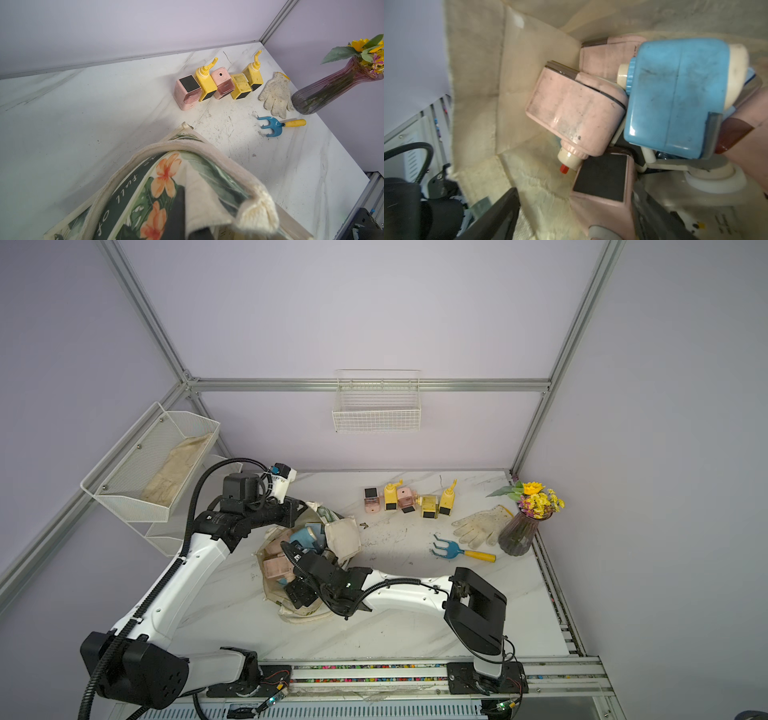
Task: Take out the pencil sharpeners from the tote bags
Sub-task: Pick up the pencil sharpener from the canvas bag.
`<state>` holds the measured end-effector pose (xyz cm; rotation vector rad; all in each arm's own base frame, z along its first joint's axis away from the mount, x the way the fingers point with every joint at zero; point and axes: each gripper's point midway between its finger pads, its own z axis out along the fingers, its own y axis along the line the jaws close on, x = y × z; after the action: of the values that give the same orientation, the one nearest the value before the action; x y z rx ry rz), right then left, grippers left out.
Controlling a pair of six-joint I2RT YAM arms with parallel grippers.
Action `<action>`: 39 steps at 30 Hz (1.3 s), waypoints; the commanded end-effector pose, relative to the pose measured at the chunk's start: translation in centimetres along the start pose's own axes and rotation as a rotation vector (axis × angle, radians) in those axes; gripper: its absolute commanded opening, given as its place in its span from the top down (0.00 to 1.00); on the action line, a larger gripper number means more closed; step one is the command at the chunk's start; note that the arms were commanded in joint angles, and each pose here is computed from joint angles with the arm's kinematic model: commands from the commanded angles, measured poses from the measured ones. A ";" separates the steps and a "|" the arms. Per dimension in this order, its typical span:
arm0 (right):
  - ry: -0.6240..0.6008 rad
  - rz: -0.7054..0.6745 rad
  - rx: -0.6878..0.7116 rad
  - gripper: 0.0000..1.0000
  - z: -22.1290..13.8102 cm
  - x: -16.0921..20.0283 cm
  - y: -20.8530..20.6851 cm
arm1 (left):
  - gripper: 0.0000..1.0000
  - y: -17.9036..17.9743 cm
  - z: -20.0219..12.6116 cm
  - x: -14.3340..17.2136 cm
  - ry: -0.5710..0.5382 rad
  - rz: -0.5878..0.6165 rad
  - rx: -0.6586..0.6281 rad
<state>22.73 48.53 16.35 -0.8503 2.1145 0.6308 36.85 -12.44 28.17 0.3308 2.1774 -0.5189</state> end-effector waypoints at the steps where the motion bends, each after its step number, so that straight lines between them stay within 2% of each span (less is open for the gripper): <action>1: 0.064 0.009 0.134 0.13 0.4 1.1 -2.1 | 0.98 -0.9 -2.0 -3.0 -0.121 0.041 0.008; 8: 0.160 -0.027 0.248 0.18 2.2 3.8 -4.0 | 0.98 -0.8 -2.0 -2.9 -0.120 0.046 0.003; 14: 0.219 -0.066 0.223 0.21 4.0 5.9 -3.6 | 0.98 -0.7 -2.0 -2.9 -0.121 0.049 0.003; 17: 0.221 -0.070 0.244 0.27 4.6 6.0 -3.9 | 0.98 -0.7 -2.0 -2.9 -0.119 0.049 0.004; 21: 0.231 -0.096 0.286 0.35 4.6 5.9 -4.5 | 0.97 -0.6 -1.9 -2.7 -0.114 0.052 0.002; 29: 0.278 -0.150 0.314 0.35 3.7 6.6 -5.3 | 0.97 -0.5 -1.9 -2.7 -0.113 0.052 -0.002; 33: 0.259 -0.146 0.301 0.55 3.6 5.9 -4.9 | 0.97 -0.5 -1.9 -2.7 -0.113 0.053 -0.005; 38: 0.181 -0.134 0.260 0.66 2.1 3.1 -4.0 | 0.96 -0.4 -1.9 -2.7 -0.111 0.051 -0.005; 39: 0.131 -0.130 0.235 0.67 1.8 1.6 -3.4 | 0.97 -0.4 -1.9 -2.7 -0.111 0.052 -0.006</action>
<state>25.21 48.00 11.68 -0.9020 2.1934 0.2652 36.70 -12.45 28.15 0.3401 2.1791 -0.5150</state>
